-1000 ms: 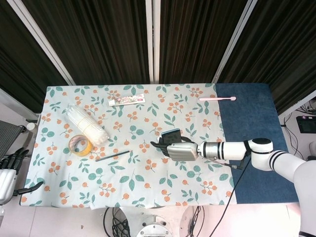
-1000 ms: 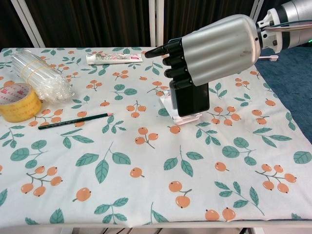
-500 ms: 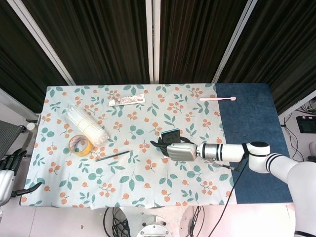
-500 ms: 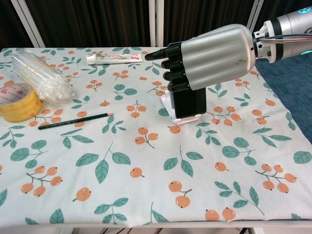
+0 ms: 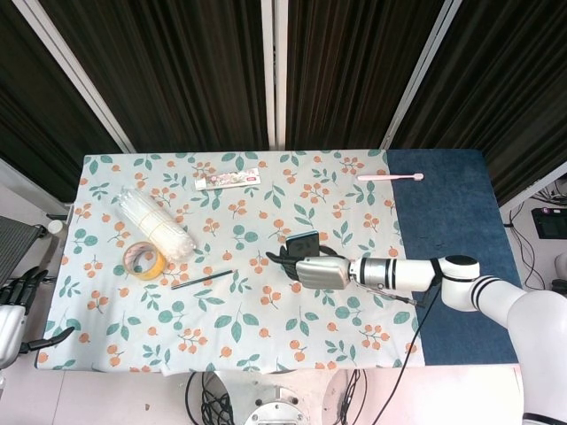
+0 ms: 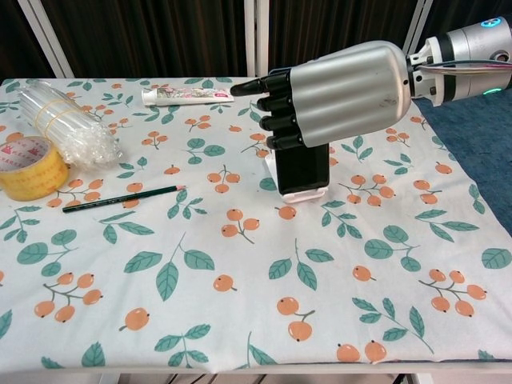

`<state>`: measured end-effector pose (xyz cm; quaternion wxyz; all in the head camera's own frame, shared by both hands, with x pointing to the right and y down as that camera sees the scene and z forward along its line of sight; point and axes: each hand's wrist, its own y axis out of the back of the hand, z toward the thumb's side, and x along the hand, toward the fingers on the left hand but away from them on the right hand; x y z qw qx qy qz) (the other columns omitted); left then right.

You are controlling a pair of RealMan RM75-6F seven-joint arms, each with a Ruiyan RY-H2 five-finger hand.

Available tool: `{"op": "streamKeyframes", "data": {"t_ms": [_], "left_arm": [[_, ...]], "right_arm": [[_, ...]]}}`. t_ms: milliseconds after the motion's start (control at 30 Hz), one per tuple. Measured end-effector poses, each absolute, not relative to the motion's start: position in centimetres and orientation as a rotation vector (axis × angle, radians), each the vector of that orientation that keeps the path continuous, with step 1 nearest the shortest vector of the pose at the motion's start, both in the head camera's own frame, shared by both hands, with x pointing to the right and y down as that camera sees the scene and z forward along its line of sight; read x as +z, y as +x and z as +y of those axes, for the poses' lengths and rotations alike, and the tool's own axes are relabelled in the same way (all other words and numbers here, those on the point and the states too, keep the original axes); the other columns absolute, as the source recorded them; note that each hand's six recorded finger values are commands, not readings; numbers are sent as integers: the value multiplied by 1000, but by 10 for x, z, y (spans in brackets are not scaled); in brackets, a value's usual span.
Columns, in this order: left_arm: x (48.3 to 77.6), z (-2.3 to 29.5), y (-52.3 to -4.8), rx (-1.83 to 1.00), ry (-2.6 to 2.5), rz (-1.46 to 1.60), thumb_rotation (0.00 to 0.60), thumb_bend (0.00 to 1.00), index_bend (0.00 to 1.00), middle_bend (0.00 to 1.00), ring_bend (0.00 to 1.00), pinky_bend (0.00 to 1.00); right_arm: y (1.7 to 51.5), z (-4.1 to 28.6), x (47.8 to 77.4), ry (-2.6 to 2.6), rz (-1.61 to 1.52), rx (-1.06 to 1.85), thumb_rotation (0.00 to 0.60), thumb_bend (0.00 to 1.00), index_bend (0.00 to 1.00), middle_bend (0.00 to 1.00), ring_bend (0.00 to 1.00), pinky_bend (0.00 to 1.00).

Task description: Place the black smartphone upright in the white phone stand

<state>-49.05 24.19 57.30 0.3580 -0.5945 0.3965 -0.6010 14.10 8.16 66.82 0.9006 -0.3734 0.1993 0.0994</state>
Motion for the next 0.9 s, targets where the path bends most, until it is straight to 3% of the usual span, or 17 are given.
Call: {"op": "streamKeyframes", "data": {"t_ms": [433,567,633,733,900], "left_arm": [[573,243,-492,-1555,-1535,1026,361,60,89,56,130,217],[573,243,-493,-1555,-1534,1027,361,60,89,55,130,217],[573,243,-493,-1556,-1535,1027,362,60,89,56,130,217],[573,243,-492,-1555,-1536,1027,362,60,89,55,130,217],[573,243,-493,-1558,-1537,1026,361,60,89,56,130,218]], "right_arm": [[143,84,673,-768,443,213,600,277,392,304,213,0],[144,83,674,-764,447,225,600,241,301,273,168,0],[145,82,675,-761,447,238,600,203,132,202,94,0],[146,80,676,-754,452,260,600,156,0,84,8,0],[143,80,676,-771,445,292,600,82,0,1,0,0]]}}
